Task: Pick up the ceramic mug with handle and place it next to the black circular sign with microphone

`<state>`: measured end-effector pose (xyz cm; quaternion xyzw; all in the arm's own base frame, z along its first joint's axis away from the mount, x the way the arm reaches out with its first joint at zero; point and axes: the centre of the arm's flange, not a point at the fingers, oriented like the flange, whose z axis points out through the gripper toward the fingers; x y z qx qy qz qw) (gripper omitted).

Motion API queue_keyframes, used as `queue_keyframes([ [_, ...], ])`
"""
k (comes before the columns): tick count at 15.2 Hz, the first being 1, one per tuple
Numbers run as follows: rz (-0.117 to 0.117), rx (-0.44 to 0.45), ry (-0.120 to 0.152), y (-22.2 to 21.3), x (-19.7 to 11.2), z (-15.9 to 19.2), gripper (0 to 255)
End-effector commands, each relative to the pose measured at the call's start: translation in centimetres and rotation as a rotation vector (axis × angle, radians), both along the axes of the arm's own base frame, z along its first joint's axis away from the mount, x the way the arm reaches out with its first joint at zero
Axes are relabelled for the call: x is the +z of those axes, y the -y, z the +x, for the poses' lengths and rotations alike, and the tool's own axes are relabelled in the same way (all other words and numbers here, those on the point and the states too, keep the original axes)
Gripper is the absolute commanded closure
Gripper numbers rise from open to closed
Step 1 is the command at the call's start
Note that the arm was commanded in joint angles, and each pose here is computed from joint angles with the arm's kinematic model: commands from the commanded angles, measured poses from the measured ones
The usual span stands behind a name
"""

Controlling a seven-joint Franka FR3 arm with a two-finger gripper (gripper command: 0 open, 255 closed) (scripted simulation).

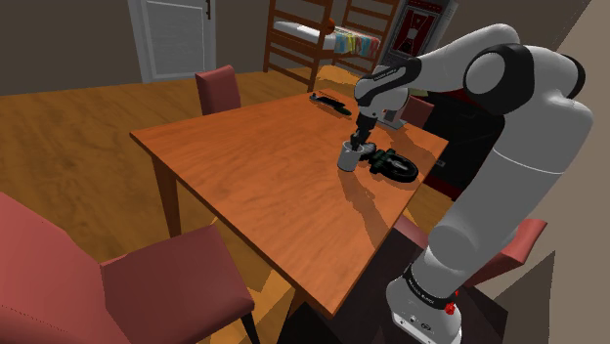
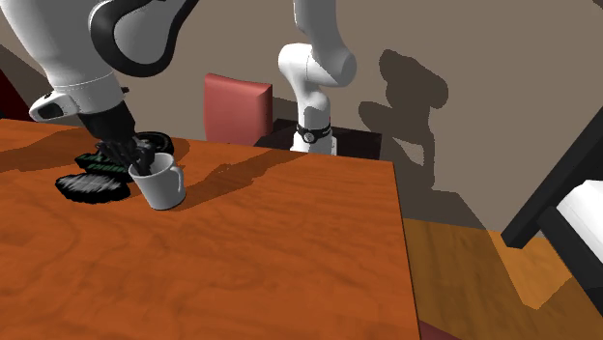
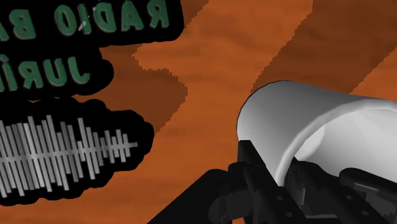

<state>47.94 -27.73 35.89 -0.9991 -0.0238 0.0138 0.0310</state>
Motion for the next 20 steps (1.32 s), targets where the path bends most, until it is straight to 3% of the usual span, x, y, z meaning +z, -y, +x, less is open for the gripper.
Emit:
queue_keyframes([
  [1, 0.000, 0.000, 0.000, 0.0, 0.0, 0.0, 255],
  [2, 0.000, 0.000, 0.000, 0.0, 0.0, 0.0, 255],
  [3, 0.000, 0.000, 0.000, 0.0, 0.0, 0.0, 0],
  [8, 0.000, 0.000, 0.000, 0.0, 0.0, 0.0, 0],
  [12, 0.000, 0.000, 0.000, 0.3, 5.0, 0.1, 0],
  [20, 0.000, 0.000, 0.000, 0.3, 5.0, 0.1, 0],
])
